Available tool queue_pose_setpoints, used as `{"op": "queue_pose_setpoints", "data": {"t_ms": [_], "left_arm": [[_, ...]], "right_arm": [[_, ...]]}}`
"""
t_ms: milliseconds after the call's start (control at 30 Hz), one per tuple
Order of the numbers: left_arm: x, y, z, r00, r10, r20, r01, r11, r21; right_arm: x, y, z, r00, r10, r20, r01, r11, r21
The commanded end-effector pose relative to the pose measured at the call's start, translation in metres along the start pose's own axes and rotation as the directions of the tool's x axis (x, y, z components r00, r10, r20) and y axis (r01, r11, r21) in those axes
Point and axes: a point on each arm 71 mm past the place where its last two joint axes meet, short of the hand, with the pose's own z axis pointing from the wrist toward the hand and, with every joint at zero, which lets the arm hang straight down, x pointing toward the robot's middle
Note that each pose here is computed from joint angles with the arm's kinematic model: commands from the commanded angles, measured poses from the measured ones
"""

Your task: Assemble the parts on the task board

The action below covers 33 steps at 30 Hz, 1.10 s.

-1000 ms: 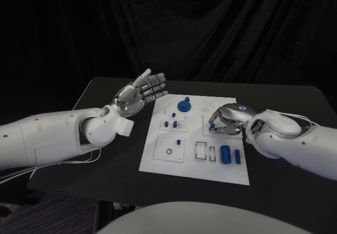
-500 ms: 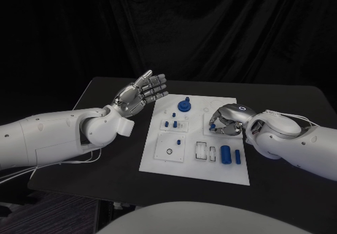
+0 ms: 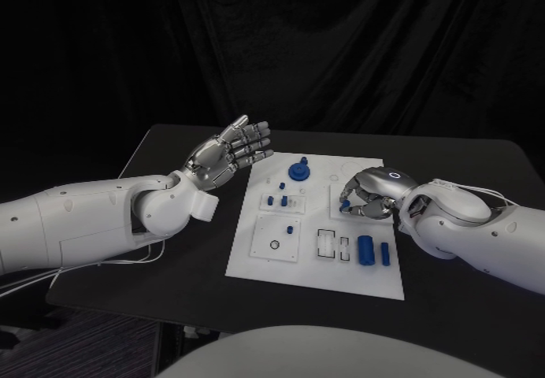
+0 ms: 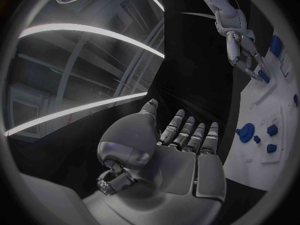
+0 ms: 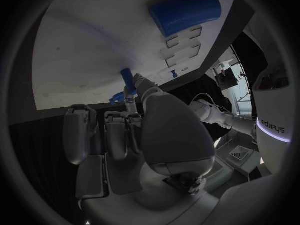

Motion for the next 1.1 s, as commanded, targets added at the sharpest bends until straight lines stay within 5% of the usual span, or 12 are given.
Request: {"op": "queue_pose_setpoints", "data": {"t_ms": [33,533,1100], "left_arm": [[0.0006,0.0004,-0.001,1.0,-0.009,-0.008,0.009,1.0,0.003],[0.0005,0.0026,-0.0007,1.0,-0.01,-0.008,0.01,1.0,-0.006],[-0.0001,0.009,-0.0023,1.0,-0.019,-0.007,0.019,1.0,-0.02]], "right_arm": [[-0.005,0.001,-0.002,0.998,0.004,0.063,-0.004,1.0,-0.008],[-0.033,0.013,-0.008,0.996,-0.006,0.089,0.009,0.999,-0.04],[-0.03,0.057,-0.001,0.999,0.016,0.042,-0.009,0.985,-0.171]]}}
